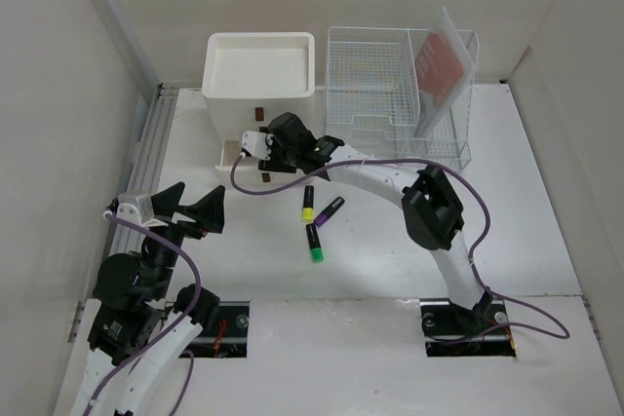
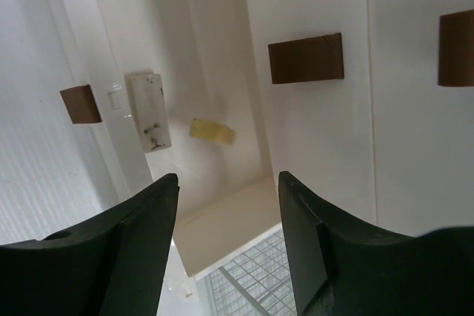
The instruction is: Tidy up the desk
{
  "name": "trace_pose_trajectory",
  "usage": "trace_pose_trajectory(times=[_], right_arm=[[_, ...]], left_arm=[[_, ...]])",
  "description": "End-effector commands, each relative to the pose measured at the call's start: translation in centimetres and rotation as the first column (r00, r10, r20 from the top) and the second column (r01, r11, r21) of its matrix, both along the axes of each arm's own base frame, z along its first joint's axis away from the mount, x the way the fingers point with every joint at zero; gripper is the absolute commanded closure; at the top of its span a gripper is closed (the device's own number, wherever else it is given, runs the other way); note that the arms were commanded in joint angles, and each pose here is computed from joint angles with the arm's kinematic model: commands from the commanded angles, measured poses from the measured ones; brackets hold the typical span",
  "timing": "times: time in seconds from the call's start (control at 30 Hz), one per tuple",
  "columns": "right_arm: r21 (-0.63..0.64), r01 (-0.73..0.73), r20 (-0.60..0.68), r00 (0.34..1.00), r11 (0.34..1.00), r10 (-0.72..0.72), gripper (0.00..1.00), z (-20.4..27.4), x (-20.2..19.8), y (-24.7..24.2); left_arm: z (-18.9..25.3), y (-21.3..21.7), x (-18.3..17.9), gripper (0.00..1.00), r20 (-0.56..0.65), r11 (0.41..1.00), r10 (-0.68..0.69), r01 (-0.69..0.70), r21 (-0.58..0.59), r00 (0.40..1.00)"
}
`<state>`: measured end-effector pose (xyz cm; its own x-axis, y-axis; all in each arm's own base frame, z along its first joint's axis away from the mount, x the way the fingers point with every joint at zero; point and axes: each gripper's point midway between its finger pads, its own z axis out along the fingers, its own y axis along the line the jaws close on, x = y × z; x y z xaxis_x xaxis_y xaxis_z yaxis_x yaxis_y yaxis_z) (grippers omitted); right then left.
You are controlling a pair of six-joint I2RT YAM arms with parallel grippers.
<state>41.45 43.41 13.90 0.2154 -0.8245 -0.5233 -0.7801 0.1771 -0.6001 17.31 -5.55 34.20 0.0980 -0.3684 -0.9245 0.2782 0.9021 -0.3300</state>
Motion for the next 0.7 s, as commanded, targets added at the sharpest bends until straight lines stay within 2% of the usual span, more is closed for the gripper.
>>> trace_pose_trajectory(times=[0.0, 0.17, 0.27, 0.3, 0.37, 0.4, 0.5, 0.53, 0.67], right_arm=[[0.091, 0.021, 0.045, 0.999, 0.996, -0.025, 0.38, 4.1, 0.6, 0.8], [0.119, 0.013, 0.016, 1.0, 0.993, -0.015, 0.37, 4.5, -0.5, 0.5], [0.167, -0.075, -0.019, 0.997, 0.983, 0.079, 0.43, 5.3, -2.6, 0.9], [0.175, -0.121, -0.031, 0.991, 0.977, 0.128, 0.57, 6.1, -3.5, 1.0], [0.205, -0.256, -0.111, 0.953, 0.945, 0.282, 0.75, 5.4, -6.1, 1.9], [0.175, -0.329, -0.155, 0.922, 0.928, 0.356, 0.86, 4.6, -7.6, 1.7], [0.187, -0.452, -0.248, 0.838, 0.872, 0.487, 0.97, 3.2, -10.2, 2.5], [0.156, -0.458, -0.332, 0.81, 0.875, 0.483, 1.0, 0.7, -10.9, 2.0], [0.134, -0.466, -0.408, 0.778, 0.875, 0.477, 1.0, -1.7, -11.3, 2.1]], left_arm=[[1.0, 0.4, -0.2, 0.0, 0.042, 1.0, 0.016, -0.016, -0.013, 0.999], [1.0, 0.4, -0.2, 0.0, 0.042, 1.0, 0.016, -0.016, -0.013, 0.999], [1.0, 0.4, -0.2, 0.0, 0.042, 1.0, 0.016, -0.016, -0.013, 0.999], [1.0, 0.4, -0.2, 0.0, 0.042, 1.0, 0.016, -0.016, -0.013, 0.999], [1.0, 0.4, -0.2, 0.0, 0.042, 1.0, 0.016, -0.016, -0.013, 0.999], [1.0, 0.4, -0.2, 0.0, 0.042, 1.0, 0.016, -0.016, -0.013, 0.999], [1.0, 0.4, -0.2, 0.0, 0.042, 1.0, 0.016, -0.016, -0.013, 0.999], [1.0, 0.4, -0.2, 0.0, 0.042, 1.0, 0.016, -0.016, -0.013, 0.999], [1.0, 0.4, -0.2, 0.0, 0.04, 1.0, 0.015, -0.014, -0.022, 0.999]])
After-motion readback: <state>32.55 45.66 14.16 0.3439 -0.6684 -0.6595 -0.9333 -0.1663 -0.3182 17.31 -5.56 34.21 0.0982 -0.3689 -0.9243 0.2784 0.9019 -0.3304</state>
